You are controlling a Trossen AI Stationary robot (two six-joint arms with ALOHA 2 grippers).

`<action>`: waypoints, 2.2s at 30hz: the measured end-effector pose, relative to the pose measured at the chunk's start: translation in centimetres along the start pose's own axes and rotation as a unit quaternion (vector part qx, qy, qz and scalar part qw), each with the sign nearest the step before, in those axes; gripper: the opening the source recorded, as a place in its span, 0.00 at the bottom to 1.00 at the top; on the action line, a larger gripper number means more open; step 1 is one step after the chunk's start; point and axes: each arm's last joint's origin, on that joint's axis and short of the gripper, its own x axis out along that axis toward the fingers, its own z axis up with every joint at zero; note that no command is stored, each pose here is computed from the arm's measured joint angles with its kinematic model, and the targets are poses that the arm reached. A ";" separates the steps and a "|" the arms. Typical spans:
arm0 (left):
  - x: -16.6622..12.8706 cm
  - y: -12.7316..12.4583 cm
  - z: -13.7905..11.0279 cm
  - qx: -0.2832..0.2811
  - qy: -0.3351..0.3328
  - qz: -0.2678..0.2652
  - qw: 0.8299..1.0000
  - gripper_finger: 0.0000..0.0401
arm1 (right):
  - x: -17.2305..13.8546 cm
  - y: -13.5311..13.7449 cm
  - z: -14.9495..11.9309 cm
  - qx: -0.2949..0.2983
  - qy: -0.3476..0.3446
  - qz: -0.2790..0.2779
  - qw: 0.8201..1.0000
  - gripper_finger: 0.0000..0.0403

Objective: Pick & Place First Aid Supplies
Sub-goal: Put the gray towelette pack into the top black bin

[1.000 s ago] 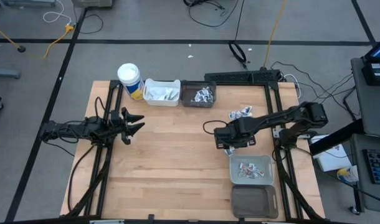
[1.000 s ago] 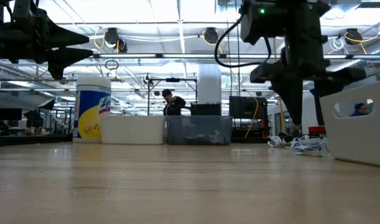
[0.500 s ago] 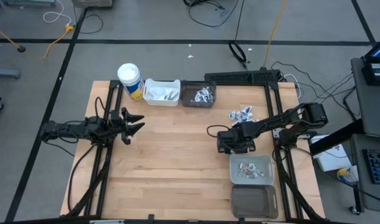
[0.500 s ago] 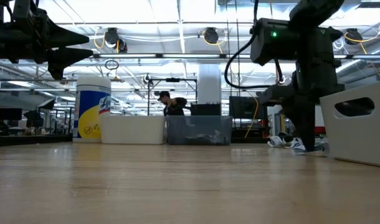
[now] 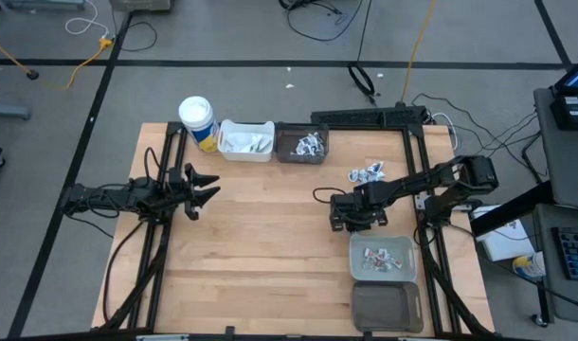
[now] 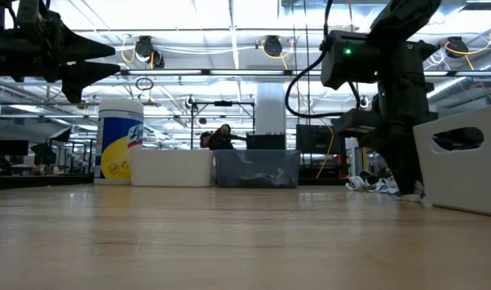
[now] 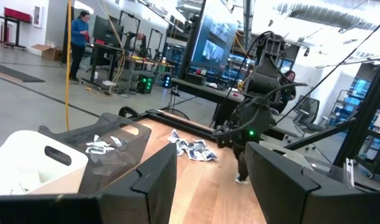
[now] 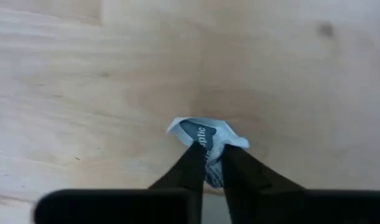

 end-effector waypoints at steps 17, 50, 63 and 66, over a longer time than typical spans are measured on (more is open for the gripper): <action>0.0 0.0 0.0 0.000 0.000 0.000 1.000 0.49 | -8.0 4.9 4.1 -0.353 0.021 -0.043 0.934 0.05; 0.0 0.0 0.0 0.000 0.000 0.000 1.000 0.49 | -12.2 12.2 22.9 -0.584 -0.132 -0.099 0.795 0.05; 0.0 0.0 0.0 0.000 0.000 0.000 1.000 0.49 | -9.8 12.0 25.0 -0.609 -0.118 -0.122 0.775 0.10; 0.0 0.0 0.0 0.000 0.000 0.000 1.000 0.49 | -9.9 12.2 25.1 -0.613 -0.129 -0.121 0.770 0.16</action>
